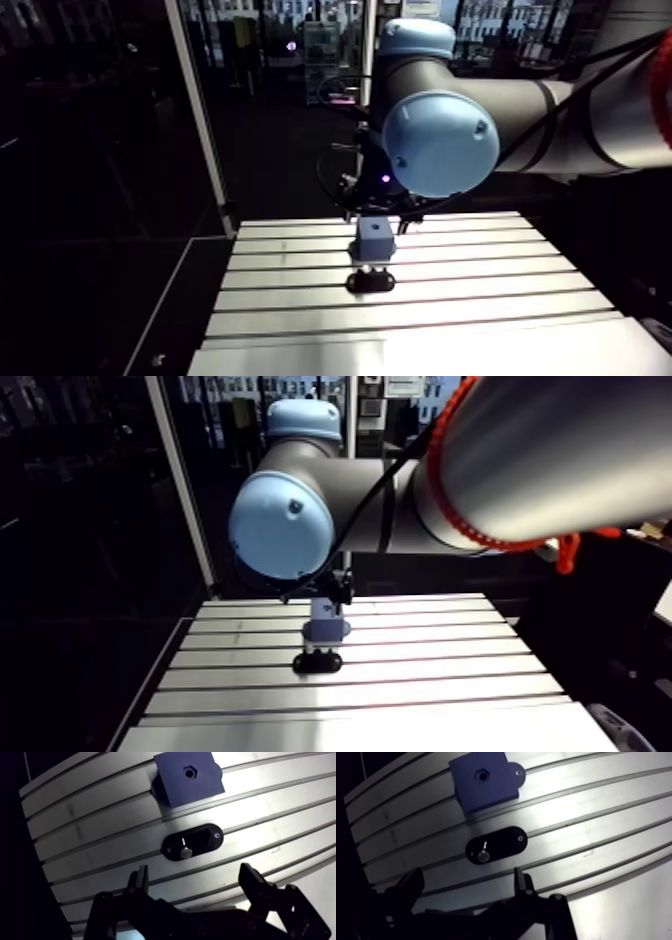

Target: Pick up the M10 bolt and insert it into the hex recess until seated.

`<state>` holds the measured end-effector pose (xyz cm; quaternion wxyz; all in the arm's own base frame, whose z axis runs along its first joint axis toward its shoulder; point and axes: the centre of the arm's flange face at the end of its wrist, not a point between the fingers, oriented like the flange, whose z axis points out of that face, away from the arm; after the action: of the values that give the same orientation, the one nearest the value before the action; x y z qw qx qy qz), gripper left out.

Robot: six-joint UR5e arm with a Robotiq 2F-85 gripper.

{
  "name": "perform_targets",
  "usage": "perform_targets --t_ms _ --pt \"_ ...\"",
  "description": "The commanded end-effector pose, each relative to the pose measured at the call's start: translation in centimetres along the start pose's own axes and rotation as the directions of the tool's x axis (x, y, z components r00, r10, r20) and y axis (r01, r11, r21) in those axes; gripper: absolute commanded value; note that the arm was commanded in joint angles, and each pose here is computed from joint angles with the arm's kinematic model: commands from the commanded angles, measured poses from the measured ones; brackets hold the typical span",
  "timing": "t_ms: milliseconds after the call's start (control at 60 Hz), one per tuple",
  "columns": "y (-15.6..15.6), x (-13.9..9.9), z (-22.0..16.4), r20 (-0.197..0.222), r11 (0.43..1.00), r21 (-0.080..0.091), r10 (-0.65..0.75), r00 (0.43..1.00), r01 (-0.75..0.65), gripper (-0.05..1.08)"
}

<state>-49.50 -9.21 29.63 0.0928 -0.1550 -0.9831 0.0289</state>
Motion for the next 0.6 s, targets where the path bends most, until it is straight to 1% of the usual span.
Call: perform_targets --t_ms 17,83,117,250,333,483,600 --pt "0.1 -0.2 1.4 0.01 1.0 -0.001 -0.004 1.0 0.004 0.03" --pt "0.1 -0.2 1.7 0.009 1.0 -0.001 -0.016 1.0 0.016 0.03" --pt "0.2 -0.3 2.3 0.017 1.0 -0.004 -0.022 1.0 0.022 0.03" --pt "0.1 -0.4 2.5 0.016 1.0 -0.002 -0.024 1.0 0.024 0.03" --pt "0.2 -0.5 2.9 0.022 1.0 -0.005 -0.027 0.999 0.027 0.03" --pt "0.1 -0.6 3.6 0.023 0.999 -0.002 -0.033 0.999 0.033 0.03" --pt "0.2 -0.7 4.0 0.026 0.999 -0.003 -0.041 0.999 0.041 0.04"
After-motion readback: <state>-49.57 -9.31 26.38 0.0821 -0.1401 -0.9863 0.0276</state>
